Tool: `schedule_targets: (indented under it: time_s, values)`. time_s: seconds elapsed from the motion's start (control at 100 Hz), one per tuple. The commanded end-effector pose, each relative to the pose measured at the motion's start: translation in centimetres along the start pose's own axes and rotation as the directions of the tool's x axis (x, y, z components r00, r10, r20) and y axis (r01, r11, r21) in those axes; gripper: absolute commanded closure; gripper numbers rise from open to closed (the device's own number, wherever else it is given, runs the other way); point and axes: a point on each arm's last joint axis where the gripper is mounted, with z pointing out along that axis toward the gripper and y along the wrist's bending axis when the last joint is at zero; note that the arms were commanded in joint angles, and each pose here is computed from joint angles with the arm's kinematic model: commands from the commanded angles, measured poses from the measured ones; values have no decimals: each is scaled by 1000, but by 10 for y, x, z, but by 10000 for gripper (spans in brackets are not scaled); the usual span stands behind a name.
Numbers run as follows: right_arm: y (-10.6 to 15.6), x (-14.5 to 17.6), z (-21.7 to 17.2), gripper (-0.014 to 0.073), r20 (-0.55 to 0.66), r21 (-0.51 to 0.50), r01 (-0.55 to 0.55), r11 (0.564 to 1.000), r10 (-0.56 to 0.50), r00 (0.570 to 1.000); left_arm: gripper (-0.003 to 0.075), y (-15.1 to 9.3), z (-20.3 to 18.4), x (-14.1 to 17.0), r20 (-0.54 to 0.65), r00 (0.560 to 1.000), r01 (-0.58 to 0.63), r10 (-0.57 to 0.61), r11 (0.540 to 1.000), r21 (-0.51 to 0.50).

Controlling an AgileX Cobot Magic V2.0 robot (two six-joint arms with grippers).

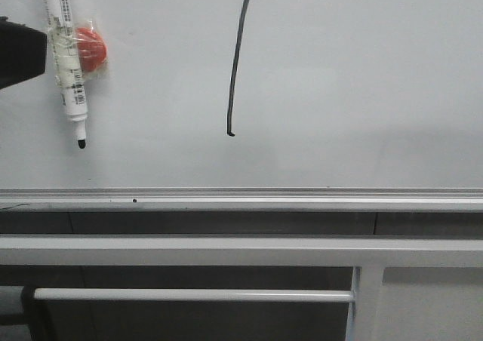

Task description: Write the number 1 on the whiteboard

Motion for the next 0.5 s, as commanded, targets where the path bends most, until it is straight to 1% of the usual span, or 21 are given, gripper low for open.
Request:
schedule_targets:
  time_s: [0.0,0.03,0.18,0.36,0.4,0.49]
  values:
    - [-6,-12,-2,658,63,51,2,999,-5,998,741,13,-3,-20,153,988,-11,36,988,-157]
    - [-6,-12,-2,658,63,51,2,999,-5,998,741,14,-3,-20,143,988,-33,57,986,-166]
    - [-6,-12,-2,658,63,51,2,999,-5,998,741,14,-3,-19,139,989,-32,56,985,-169]
    - [-6,-12,-2,658,63,51,2,999,-5,998,741,11,-3,-26,207,975,-49,77,990,-136]
    - [-6,-12,-2,658,63,51,2,999,-5,998,741,15,-3,-31,237,969,-41,72,990,-131]
    - [-6,-12,-2,658,63,51,2,999,-5,998,741,25,5,-37,263,962,-40,67,993,-109]
